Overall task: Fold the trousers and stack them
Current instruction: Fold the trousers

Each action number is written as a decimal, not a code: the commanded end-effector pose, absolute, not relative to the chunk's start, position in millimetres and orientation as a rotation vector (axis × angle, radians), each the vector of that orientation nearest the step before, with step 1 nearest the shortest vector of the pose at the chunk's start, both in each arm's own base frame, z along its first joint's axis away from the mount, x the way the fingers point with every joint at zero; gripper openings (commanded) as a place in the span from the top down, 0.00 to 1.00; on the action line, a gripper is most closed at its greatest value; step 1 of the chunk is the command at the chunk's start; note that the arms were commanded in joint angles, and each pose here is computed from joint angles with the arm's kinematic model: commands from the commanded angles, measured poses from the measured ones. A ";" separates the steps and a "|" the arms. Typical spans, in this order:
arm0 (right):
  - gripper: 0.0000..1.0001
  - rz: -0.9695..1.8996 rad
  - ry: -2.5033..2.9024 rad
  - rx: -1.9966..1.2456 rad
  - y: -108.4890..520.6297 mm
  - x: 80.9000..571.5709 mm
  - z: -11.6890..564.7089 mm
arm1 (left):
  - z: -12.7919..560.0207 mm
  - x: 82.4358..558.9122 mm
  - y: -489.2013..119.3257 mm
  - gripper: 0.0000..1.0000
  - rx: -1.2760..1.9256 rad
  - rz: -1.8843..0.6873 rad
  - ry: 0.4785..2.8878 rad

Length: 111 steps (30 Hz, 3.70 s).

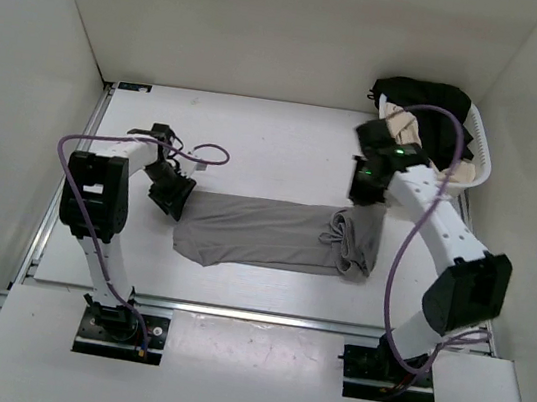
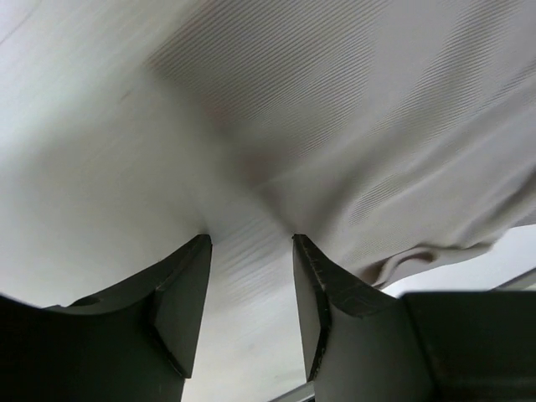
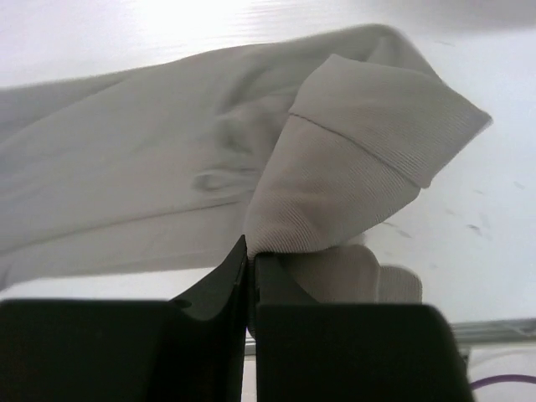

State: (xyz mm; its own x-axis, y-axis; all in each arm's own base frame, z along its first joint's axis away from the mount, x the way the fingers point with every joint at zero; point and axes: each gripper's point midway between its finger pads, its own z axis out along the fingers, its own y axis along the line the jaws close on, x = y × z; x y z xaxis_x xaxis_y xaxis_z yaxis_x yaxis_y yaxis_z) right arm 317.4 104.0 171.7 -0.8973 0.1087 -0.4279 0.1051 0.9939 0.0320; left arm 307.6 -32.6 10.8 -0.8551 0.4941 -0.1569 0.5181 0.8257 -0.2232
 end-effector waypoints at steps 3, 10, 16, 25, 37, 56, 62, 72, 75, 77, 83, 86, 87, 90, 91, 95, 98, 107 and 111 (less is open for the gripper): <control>1.00 0.064 2.620 -0.061 221.2 314.9 202.9 | -15.0 305.4 -83.5 0.55 0.899 -0.636 2.851; 1.00 0.251 2.596 -0.288 337.8 298.8 208.1 | -35.7 304.8 -91.1 0.73 0.934 -0.662 2.889; 1.00 0.334 2.638 -0.386 384.8 290.0 178.4 | -33.0 325.8 -93.7 0.73 0.936 -0.640 2.846; 1.00 0.402 2.614 -0.301 418.7 307.1 161.6 | -33.1 340.8 -85.4 0.71 0.897 -0.603 2.853; 1.00 0.396 2.426 -0.394 476.1 290.6 161.8 | -34.1 357.5 -77.0 0.70 0.857 -0.594 2.848; 0.23 0.601 2.212 -0.961 554.2 250.1 144.9 | 22.4 446.6 6.1 0.56 0.561 -0.313 2.798; 0.25 0.509 2.132 -0.943 525.9 251.5 197.5 | 94.8 456.0 24.1 0.51 0.590 -0.155 2.696; 0.51 0.488 2.266 -0.220 329.5 267.7 217.7 | 164.1 408.6 -89.8 0.45 0.974 -0.465 2.437; 0.67 0.416 2.394 -0.050 281.9 282.8 164.5 | 137.6 377.8 -140.0 0.46 1.150 -0.611 2.446; 0.72 0.439 2.511 -0.039 276.7 293.9 130.6 | 121.1 368.1 -157.9 0.46 1.240 -0.588 2.467; 0.81 0.514 2.608 0.058 272.4 338.7 93.7 | 94.3 346.9 -186.6 0.46 1.324 -0.639 2.500; 0.82 0.587 2.647 0.127 274.8 344.1 76.5 | 72.6 331.7 -189.1 0.46 1.392 -0.558 2.546; 0.84 0.592 2.661 0.157 272.2 345.8 72.0 | 59.0 320.3 -185.2 0.46 1.420 -0.535 2.584; 0.84 0.584 2.700 0.157 271.8 340.8 58.4 | 58.7 313.5 -174.3 0.49 1.406 -0.469 2.600; 0.85 0.577 2.710 0.158 271.5 340.3 54.0 | 56.5 304.3 -170.3 0.51 1.410 -0.474 2.616; 0.85 0.566 2.728 0.199 267.7 340.7 44.1 | 71.9 286.4 -163.0 0.62 1.442 -0.446 2.558; 0.86 0.563 2.737 0.215 266.6 338.2 41.2 | 75.2 276.6 -152.6 0.76 1.484 -0.401 2.522; 0.89 0.527 2.770 0.250 263.0 334.8 25.7 | 89.9 220.8 -137.9 0.69 1.663 -0.478 2.382; 0.89 0.509 2.775 0.254 260.6 334.0 24.5 | 55.7 157.1 -107.5 0.70 1.772 -0.552 2.504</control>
State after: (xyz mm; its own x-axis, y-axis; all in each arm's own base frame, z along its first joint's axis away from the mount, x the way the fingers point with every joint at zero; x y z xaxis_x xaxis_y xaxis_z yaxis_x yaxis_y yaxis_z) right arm 335.9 262.1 30.0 -0.9358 0.2175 -0.2773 0.1032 0.9215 0.3745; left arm 205.8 -124.6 72.6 -0.3862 0.8741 -0.2945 0.9217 0.3526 -0.1620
